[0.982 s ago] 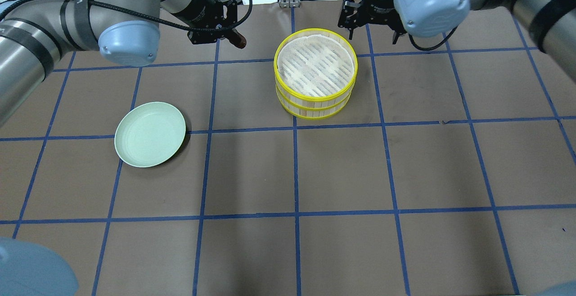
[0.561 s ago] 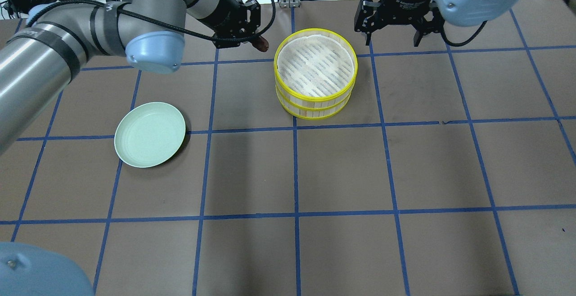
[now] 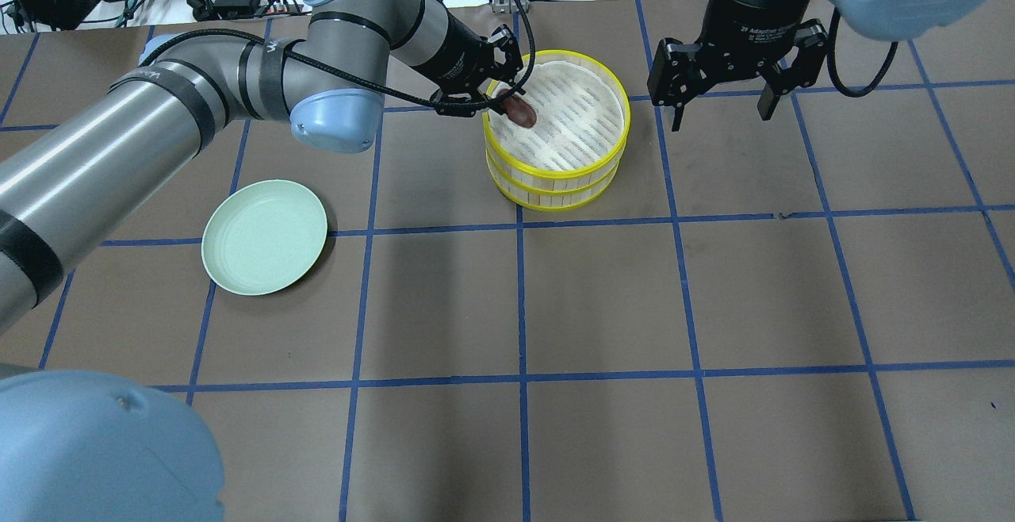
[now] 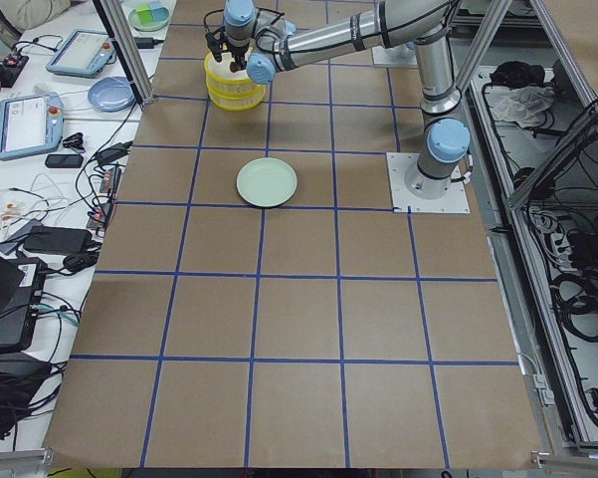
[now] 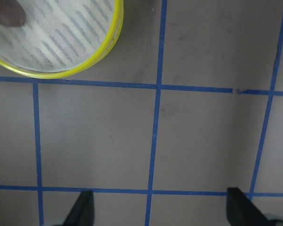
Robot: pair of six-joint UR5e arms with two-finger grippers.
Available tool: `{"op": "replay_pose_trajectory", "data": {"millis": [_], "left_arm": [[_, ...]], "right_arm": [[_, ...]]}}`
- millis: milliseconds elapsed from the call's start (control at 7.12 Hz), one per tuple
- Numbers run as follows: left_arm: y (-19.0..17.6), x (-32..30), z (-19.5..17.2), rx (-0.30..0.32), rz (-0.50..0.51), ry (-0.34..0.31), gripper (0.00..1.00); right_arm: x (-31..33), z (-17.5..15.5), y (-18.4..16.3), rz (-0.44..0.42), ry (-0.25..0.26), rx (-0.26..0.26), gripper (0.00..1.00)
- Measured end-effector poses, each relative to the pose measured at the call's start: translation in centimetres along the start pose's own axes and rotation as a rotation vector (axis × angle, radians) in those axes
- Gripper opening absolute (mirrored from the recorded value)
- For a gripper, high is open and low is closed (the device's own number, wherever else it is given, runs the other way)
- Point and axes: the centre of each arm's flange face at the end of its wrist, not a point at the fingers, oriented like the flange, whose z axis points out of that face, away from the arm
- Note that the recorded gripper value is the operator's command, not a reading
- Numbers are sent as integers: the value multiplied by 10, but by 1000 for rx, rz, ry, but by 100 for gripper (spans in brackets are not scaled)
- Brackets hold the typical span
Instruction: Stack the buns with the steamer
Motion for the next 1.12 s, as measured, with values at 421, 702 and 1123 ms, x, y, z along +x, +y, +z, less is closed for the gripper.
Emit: {"op": "replay_pose_trajectory", "data": {"millis": [421, 702, 1123], "left_arm": [[-1, 9, -22, 44, 28, 4, 100], [-27, -7, -70, 122, 124, -97, 100], [-68, -79, -178, 122, 287, -381, 100]], "right_arm": [[-3, -7, -12, -84, -29, 96, 100], [-4, -9, -15, -85, -32, 121, 100], [-4, -9, -19, -79, -32, 147, 100]]}}
